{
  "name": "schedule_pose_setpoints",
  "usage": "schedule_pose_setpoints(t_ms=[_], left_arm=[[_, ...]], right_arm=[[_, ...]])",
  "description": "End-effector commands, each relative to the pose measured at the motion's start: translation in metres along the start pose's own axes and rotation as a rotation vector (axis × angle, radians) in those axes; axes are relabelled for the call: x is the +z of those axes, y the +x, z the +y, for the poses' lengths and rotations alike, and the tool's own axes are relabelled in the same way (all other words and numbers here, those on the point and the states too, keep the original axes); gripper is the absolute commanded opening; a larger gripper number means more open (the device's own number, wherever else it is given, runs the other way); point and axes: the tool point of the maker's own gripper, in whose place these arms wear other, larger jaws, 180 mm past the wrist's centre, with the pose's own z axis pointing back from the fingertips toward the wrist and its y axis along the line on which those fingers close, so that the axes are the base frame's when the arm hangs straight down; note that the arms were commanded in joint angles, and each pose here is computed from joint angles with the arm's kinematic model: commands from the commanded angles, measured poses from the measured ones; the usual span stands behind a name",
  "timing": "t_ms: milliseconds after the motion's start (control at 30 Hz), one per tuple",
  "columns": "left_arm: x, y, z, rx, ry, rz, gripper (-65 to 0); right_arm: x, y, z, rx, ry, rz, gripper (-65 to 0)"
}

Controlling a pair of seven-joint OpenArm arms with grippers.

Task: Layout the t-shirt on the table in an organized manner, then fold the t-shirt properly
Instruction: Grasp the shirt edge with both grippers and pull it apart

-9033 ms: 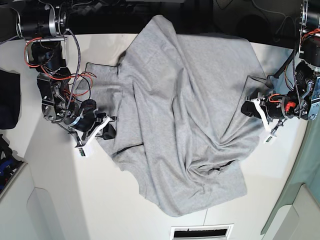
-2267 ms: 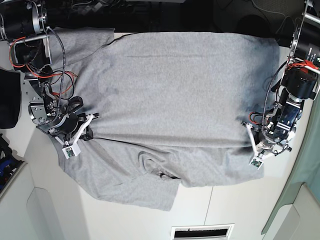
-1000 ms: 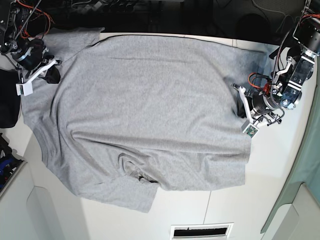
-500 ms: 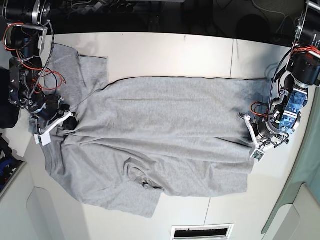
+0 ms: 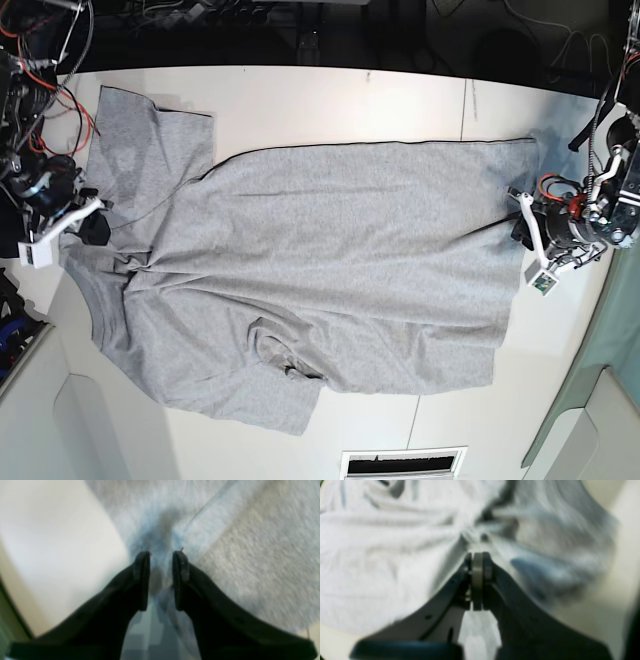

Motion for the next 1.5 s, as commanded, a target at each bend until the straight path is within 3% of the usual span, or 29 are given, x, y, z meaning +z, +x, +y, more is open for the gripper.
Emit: schedule_pose_setpoints(t_ms=[0, 100, 233, 300, 500, 767, 933, 1167, 1267, 1333, 1433, 1467], left_arm=[[0.015, 0.014, 0.016, 0.019, 0.013, -0.053, -44.9], [0.033, -0.001, 0.010, 0.124, -0.061, -0.066, -40.7], [0.049, -0.027, 0.008, 0.239, -0.119, -0.074, -35.4], [0.053, -0.038, 0.007, 0.267, -0.127, -0.072, -33.2], [0.048, -0.058, -0.011, 0.334, -0.151, -0.061, -31.4], [0.027, -0.092, -0.017, 0.434, -0.112, -0.018, -31.4], [0.026, -0.102, -0.018, 0.440, -0.114, 0.019, -31.4], [0.024, -0.106, -0.063, 0.371, -0.290, 0.060, -31.8], [0.024, -0.110, -0.069, 0.385, -0.302, 0.064, -39.0], [0.025, -0.110, -0.071, 0.396, -0.309, 0.059, -48.7], [0.024, -0.103, -0.068, 0.403, -0.301, 0.017, -65.0], [0.024, -0.099, -0.066, 0.411, -0.300, -0.006, -65.0]], right_arm=[[0.012, 0.020, -0.001, 0.011, 0.013, -0.067, -65.0], [0.039, -0.007, -0.017, -0.039, -0.009, -0.024, -65.0], [0.066, -0.050, -0.040, -0.114, -0.058, 0.043, -39.2], [0.076, -0.068, -0.045, -0.124, -0.077, 0.074, -31.7], [0.086, -0.097, -0.054, -0.135, -0.110, 0.124, -30.5], [0.084, -0.113, -0.058, -0.179, -0.118, 0.154, -30.5], [0.084, -0.122, -0.056, -0.217, -0.105, 0.171, -30.5], [0.076, -0.135, -0.022, -0.319, 0.006, 0.185, -30.7], [0.074, -0.144, -0.013, -0.344, 0.017, 0.191, -30.9], [0.073, -0.146, -0.010, -0.352, 0.020, 0.192, -38.6], [0.071, -0.142, -0.011, -0.351, 0.019, 0.173, -61.9], [0.071, -0.140, -0.011, -0.352, 0.021, 0.167, -65.0]])
